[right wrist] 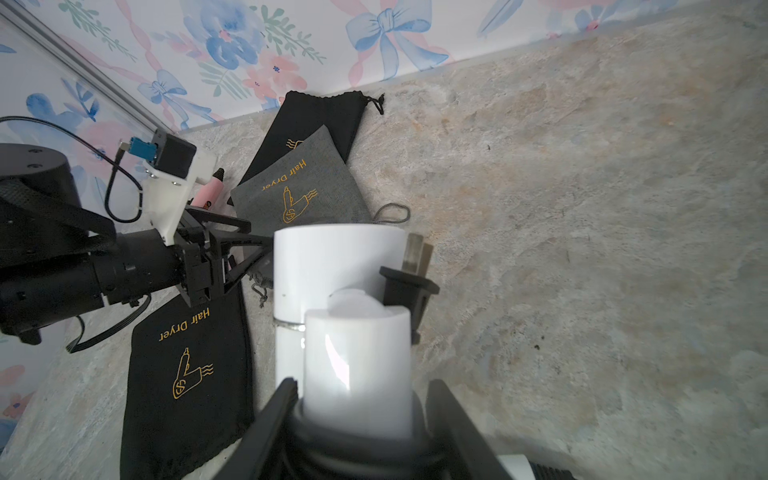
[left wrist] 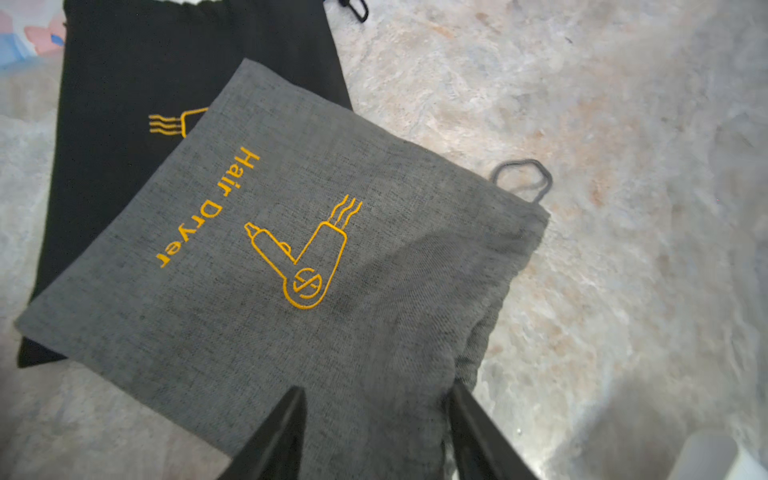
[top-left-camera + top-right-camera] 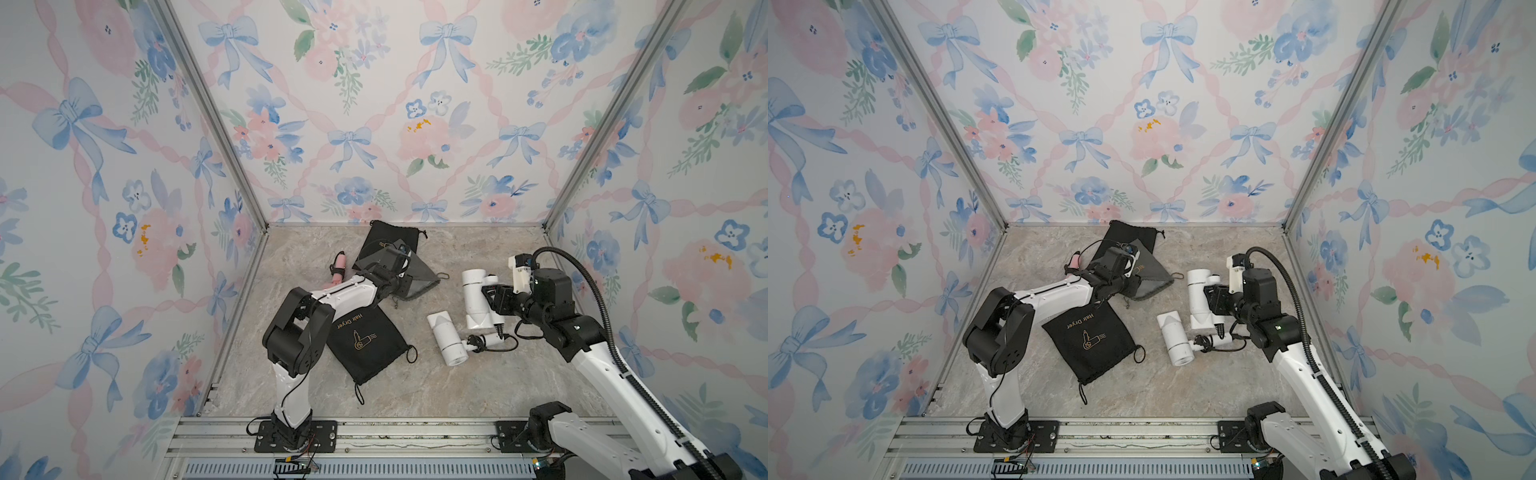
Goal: Pack away hair dryers
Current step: Place the drawstring bag at the center of the board, then open the drawstring bag at the center of the board.
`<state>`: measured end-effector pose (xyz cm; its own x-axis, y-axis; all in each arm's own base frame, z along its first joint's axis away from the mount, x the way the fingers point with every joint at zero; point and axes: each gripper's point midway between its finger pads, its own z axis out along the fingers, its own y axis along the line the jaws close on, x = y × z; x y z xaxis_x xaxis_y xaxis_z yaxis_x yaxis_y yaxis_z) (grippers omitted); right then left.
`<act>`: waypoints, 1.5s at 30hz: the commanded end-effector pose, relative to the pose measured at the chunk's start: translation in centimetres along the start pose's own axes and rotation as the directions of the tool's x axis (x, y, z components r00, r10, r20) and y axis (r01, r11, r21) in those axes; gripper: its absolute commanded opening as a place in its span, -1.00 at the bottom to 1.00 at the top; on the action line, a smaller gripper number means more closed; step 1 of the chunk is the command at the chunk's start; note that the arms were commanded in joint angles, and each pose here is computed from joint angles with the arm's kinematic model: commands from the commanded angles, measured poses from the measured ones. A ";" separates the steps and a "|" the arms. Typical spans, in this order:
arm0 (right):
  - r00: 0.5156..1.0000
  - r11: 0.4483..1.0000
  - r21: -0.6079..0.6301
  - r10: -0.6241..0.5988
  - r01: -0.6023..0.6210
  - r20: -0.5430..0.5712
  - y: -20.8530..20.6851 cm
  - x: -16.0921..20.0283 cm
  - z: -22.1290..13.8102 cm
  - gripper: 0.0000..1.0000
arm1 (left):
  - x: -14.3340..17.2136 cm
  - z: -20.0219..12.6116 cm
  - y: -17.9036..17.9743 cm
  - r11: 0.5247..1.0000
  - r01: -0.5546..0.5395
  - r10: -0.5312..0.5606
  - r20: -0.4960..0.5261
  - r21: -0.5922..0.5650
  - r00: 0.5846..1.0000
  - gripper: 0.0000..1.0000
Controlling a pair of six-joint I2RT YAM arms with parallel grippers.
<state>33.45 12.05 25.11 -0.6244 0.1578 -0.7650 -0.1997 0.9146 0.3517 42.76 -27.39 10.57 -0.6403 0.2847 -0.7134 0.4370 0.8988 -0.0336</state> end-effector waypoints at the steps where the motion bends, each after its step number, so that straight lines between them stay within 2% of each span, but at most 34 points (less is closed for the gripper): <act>1: 1.000 0.999 -0.035 -0.021 0.022 0.022 0.9 -0.6 -0.2 -0.37 | -3.5 -3.9 -1.4 0.998 -0.032 0.026 0.118 0.054 0.993 0.34; 7: 1.000 1.000 -0.013 -0.021 0.021 0.020 0.2 -0.2 0.0 -0.36 | -4.1 -4.9 -2.2 0.992 -0.118 0.111 0.140 0.042 0.984 0.40; 14: 1.000 1.000 -0.005 0.000 0.000 0.025 -0.6 -0.1 -0.3 -0.36 | -1.3 -1.2 -4.4 0.963 -0.270 0.270 0.001 -0.020 0.963 0.40; 25: 0.999 0.999 -0.013 0.038 -0.038 0.021 -1.9 0.4 -0.7 -0.36 | 1.4 3.0 -3.4 0.931 -0.348 0.334 -0.127 -0.114 0.934 0.38; 29: 0.999 0.999 -0.027 0.044 -0.043 0.014 -1.7 0.6 -0.6 -0.36 | 2.3 4.2 -3.0 0.920 -0.367 0.345 -0.161 -0.134 0.925 0.31; 32: 0.999 0.998 -0.038 0.048 -0.047 0.012 -1.5 0.7 -0.6 -0.36 | 3.0 5.2 -2.6 0.913 -0.377 0.348 -0.186 -0.156 0.919 0.17; 36: 0.999 0.998 -0.044 0.045 -0.045 0.013 -1.4 0.7 -0.5 -0.36 | 3.1 5.7 -2.1 0.909 -0.375 0.340 -0.195 -0.182 0.920 -0.43; 39: 0.999 0.999 -0.044 0.033 -0.032 0.006 -1.2 0.8 -0.3 -0.36 | 1.9 5.3 -2.1 0.920 -0.350 0.323 -0.167 -0.177 0.932 -0.82; 41: 1.000 0.999 -0.050 0.021 -0.020 0.000 -0.9 1.0 -0.1 -0.36 | 0.8 4.8 -2.0 0.933 -0.319 0.298 -0.139 -0.166 0.944 -0.93; 45: 1.000 0.997 -0.078 -0.013 0.012 -0.007 0.2 1.3 0.5 -0.35 | -1.3 3.1 -1.8 0.960 -0.252 0.244 -0.080 -0.119 0.967 -1.00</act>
<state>32.27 11.27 23.07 -0.6638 0.1716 -0.7279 -0.1973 0.8987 0.3918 43.91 -30.37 5.48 -0.5718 0.5908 -0.5692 0.5256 0.7965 0.2987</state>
